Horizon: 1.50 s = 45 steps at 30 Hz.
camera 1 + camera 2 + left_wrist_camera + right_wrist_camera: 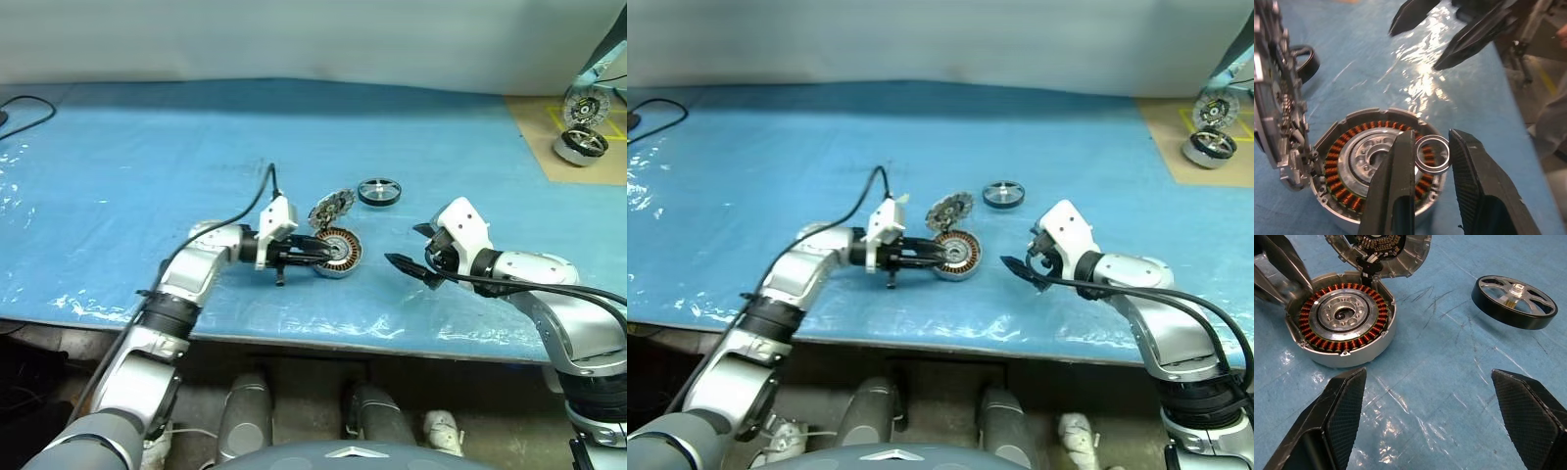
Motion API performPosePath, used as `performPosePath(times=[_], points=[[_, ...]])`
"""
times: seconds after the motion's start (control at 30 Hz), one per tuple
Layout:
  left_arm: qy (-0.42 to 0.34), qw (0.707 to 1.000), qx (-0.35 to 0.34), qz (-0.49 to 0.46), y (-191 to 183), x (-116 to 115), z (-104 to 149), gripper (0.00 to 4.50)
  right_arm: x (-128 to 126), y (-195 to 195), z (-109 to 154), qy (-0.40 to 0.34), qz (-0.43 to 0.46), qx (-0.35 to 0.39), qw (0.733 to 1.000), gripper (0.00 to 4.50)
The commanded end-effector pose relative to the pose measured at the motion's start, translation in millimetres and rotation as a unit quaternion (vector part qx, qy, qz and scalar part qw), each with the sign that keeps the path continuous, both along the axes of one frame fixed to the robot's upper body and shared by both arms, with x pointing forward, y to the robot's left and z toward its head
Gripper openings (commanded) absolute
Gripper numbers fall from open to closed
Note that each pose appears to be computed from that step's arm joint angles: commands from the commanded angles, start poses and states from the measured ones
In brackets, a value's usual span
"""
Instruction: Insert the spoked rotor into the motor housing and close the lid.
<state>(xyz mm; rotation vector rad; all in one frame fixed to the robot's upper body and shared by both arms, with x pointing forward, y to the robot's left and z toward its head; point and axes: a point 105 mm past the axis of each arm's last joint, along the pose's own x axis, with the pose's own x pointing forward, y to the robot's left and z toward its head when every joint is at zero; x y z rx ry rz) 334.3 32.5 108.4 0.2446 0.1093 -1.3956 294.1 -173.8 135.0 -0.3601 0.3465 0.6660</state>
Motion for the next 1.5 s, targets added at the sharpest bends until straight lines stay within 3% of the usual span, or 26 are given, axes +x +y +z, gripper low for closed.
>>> performPosePath(times=[0.03, 0.43, 0.57, 0.87, 1.5], points=[[-0.044, 0.999, -0.002, 0.006, -13, 9, 11, 0.7, -5, 0, 11, -0.026, 0.002, -0.004, 1.0, 4.32], [-0.058, 0.998, 0.029, -0.015, -12, 11, 8, 0.7, -13, 1, 10, -0.031, -0.01, 0.005, 0.999, 4.32], [-0.058, 0.997, 0.037, -0.017, -7, 12, 8, 0.7, -24, 15, 19, -0.035, 0.034, 0.049, 0.998, 4.32], [-0.066, 0.997, 0.043, -0.006, -9, 15, 6, 0.7, -39, 31, 7, -0.002, 0.098, 0.063, 0.993, 4.32], [-0.094, 0.995, 0.043, 0.001, -19, 20, 4, 0.7, -32, 31, 7, -0.004, 0.078, 0.041, 0.996, 4.32]])
